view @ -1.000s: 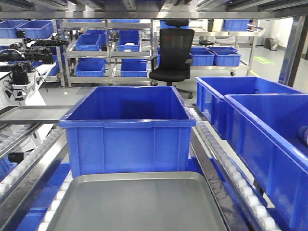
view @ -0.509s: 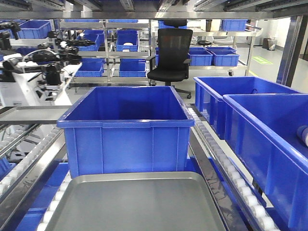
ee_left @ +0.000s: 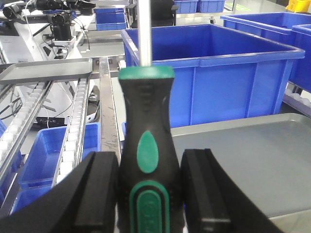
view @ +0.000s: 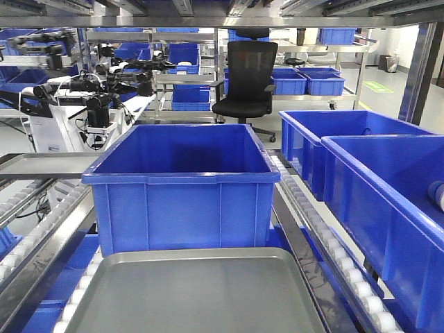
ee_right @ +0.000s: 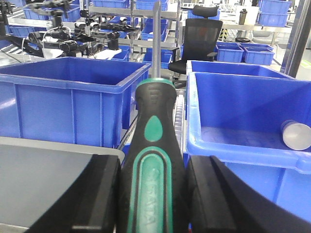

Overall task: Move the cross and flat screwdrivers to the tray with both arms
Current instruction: 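Lower both held screwdrivers onto the grey metal tray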

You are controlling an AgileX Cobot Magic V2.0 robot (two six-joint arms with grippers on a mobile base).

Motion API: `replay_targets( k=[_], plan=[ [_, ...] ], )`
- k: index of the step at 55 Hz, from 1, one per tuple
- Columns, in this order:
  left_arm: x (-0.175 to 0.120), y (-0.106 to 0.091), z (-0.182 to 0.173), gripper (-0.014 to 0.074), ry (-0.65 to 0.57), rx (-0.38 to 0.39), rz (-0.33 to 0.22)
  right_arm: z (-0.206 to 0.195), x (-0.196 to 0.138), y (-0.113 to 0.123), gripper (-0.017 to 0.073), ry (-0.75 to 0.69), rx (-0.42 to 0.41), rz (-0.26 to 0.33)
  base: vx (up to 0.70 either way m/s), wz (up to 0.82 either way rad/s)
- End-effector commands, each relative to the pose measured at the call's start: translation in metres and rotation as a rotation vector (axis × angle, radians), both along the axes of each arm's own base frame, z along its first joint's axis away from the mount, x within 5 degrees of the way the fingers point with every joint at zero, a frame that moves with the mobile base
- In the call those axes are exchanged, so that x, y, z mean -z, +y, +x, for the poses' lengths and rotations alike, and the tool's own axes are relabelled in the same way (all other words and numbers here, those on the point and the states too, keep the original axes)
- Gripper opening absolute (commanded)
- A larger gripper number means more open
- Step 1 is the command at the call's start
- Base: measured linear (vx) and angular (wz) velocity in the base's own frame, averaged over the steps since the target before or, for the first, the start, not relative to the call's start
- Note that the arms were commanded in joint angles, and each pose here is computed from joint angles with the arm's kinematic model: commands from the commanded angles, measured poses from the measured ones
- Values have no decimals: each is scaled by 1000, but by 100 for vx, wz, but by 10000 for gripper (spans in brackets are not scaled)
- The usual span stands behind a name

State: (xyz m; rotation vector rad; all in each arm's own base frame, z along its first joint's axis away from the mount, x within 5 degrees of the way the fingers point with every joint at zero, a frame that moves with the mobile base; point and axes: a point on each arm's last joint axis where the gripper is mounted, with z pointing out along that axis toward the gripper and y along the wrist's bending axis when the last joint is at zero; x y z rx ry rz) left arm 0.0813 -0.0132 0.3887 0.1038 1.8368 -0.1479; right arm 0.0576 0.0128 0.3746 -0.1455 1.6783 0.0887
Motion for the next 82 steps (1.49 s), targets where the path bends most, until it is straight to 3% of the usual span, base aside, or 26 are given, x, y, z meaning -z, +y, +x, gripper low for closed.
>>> replay_targets(
  k=[1, 19, 28, 37, 44, 48, 58, 64, 73, 82],
  plan=[
    [-16, -1, 3, 3, -107, 5, -24, 0, -17, -1, -8, -115, 18, 30, 0, 0],
    [-17, -1, 3, 3, -112, 5, -26, 0, -19, -2, -8, -139, 22, 37, 0, 0],
    [-14, -4, 5, 3, -74, 19, -61, 13, -9, 1, -8, -6, -6, 60, 0, 0],
    [2, -21, 33, 3, 126, 112, -179, 52, 3, 12, -8, 179, -89, 194, 0, 0],
    [14, -40, 64, 3, 231, 221, -278, 85, 14, 26, -8, 267, -238, 227, 0, 0],
    [23, -50, 86, 3, 288, 257, -340, 105, 19, 33, -8, 298, -303, 319, 0, 0],
    [50, -73, 131, 3, 414, 332, -484, 149, 35, 42, -8, 341, -374, 547, 0, 0],
    [68, -90, 149, 3, 465, 366, -529, 164, 46, 58, -8, 367, -412, 561, 0, 0],
    [88, -103, 167, 3, 506, 339, -550, 180, 62, 93, -8, 411, -379, 471, 0, 0],
    [101, -108, 178, 3, 527, 304, -538, 196, 73, 114, -8, 457, -373, 442, 0, 0]
  ],
)
